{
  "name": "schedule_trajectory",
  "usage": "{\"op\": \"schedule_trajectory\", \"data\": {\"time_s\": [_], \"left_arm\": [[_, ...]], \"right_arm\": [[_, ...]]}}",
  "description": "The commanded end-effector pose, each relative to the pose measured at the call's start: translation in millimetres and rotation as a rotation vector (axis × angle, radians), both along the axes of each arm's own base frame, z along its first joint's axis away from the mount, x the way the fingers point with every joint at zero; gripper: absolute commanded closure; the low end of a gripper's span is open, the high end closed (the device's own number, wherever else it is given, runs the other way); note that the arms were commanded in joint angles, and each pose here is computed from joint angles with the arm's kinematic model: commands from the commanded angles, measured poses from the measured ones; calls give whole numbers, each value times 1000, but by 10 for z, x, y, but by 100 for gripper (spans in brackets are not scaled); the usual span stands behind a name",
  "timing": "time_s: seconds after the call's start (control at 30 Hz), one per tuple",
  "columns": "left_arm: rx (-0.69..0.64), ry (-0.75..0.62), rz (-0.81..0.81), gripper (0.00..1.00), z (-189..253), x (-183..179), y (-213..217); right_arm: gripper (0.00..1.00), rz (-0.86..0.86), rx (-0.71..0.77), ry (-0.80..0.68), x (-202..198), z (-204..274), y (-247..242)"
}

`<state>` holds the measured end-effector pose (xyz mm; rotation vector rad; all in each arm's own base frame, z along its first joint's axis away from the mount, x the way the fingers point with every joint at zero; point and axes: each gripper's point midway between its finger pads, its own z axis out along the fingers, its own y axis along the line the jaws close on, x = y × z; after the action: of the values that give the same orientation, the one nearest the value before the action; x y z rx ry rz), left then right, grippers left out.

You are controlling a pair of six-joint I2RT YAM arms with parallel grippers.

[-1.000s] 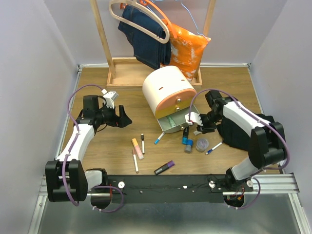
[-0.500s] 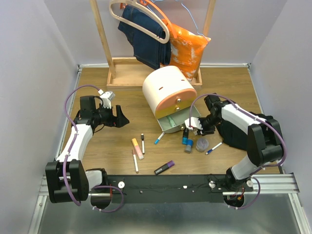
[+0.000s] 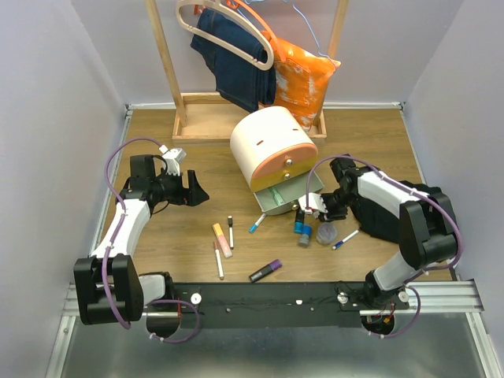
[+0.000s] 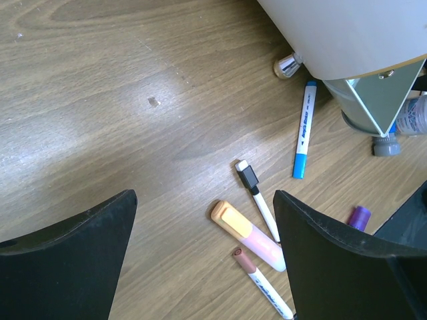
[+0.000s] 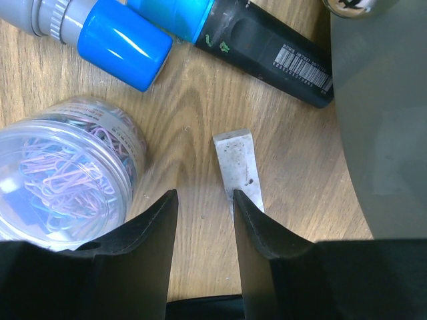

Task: Sort the stationery into containers
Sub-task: Pick up the stationery from the center of the board.

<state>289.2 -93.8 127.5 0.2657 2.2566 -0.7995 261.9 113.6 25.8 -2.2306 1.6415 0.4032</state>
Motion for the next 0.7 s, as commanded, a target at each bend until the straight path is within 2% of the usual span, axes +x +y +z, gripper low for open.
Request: {"op": "schedule_trajectory", "data": {"time_s": [0.0,0.23,0.47,0.67], "left_arm": [[-1,-17,4,8,65,50,22],[-7,-16,3,8,66,51,15],[-12,-17,0,8,78,54,7],[-20,-15,1,8,71,58,-2]], "right_arm": [[53,-6,69,-59,111,27,114],[51,0,77,-122,170,-29,114],[51,-16,126,-252,248,38,148],[46,-89,127,-195,293,59,163]]}}
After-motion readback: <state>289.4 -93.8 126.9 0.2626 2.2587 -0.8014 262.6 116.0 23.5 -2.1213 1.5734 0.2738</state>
